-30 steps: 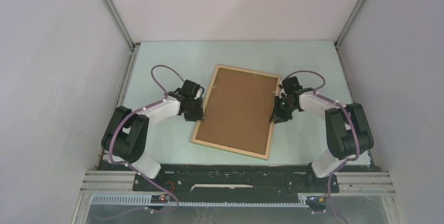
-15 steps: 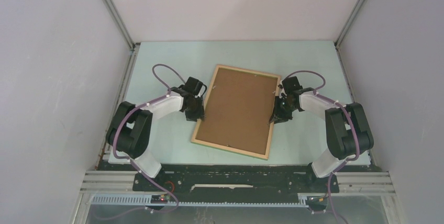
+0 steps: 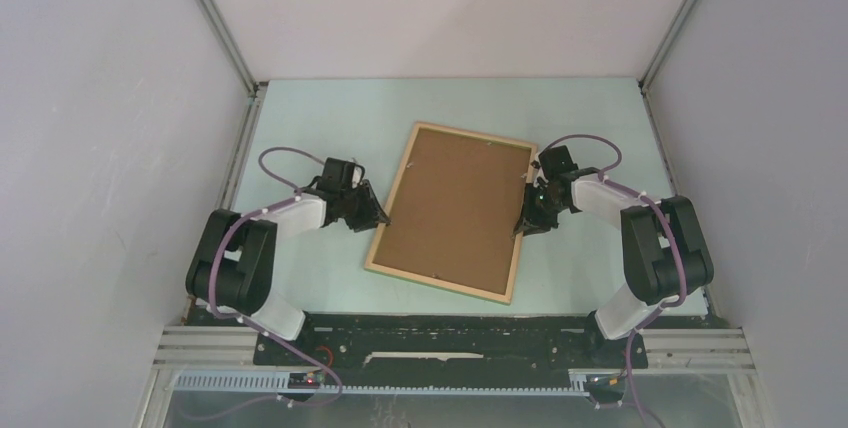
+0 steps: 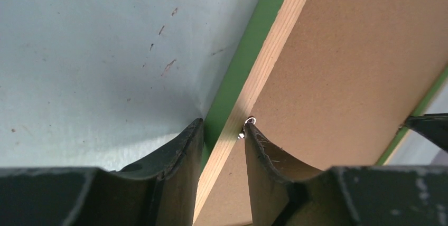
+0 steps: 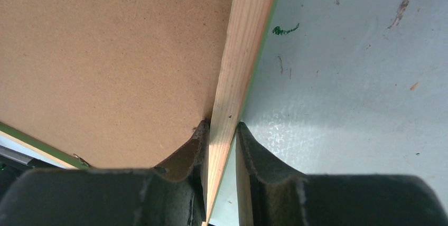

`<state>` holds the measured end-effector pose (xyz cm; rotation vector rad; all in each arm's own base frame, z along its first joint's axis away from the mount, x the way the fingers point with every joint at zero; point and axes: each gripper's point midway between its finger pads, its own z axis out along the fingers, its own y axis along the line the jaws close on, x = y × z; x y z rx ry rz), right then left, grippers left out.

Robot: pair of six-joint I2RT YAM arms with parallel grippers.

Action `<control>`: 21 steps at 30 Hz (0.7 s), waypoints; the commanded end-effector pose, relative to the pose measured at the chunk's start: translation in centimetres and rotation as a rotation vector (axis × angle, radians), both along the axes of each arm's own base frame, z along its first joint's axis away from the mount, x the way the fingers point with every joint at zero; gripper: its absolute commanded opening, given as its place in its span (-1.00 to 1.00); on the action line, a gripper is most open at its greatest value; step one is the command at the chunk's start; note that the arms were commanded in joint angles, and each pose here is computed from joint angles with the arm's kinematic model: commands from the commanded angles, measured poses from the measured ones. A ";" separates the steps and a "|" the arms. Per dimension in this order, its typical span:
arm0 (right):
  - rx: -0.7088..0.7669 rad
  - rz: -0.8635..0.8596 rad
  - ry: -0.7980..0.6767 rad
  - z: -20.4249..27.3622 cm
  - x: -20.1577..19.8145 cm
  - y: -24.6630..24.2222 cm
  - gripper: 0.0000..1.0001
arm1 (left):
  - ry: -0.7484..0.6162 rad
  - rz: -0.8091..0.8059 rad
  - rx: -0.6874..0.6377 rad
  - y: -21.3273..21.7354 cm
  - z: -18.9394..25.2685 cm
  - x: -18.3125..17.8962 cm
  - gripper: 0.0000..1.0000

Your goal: Put the photo into the frame

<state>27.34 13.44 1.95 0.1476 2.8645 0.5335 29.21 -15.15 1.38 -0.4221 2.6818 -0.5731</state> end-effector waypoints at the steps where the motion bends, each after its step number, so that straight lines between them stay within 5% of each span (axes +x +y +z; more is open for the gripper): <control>1: -0.006 0.049 -0.039 0.4 0.8 0.4 -0.99 | 0.077 0.048 0.036 2.0 -4.4 -2.5 -1.00; 10: -0.003 0.048 -0.042 0.4 0.9 0.5 -0.95 | 0.057 -0.033 0.130 3.1 -3.8 -3.4 -0.99; 16: -0.018 0.034 -0.043 0.3 1.1 -0.1 -0.87 | -0.025 -0.034 0.099 2.3 -0.5 -2.7 -0.59; 21: -0.175 -0.025 -0.077 0.7 2.6 -3.3 -0.93 | -0.067 -0.067 0.114 2.3 1.6 -2.2 -0.12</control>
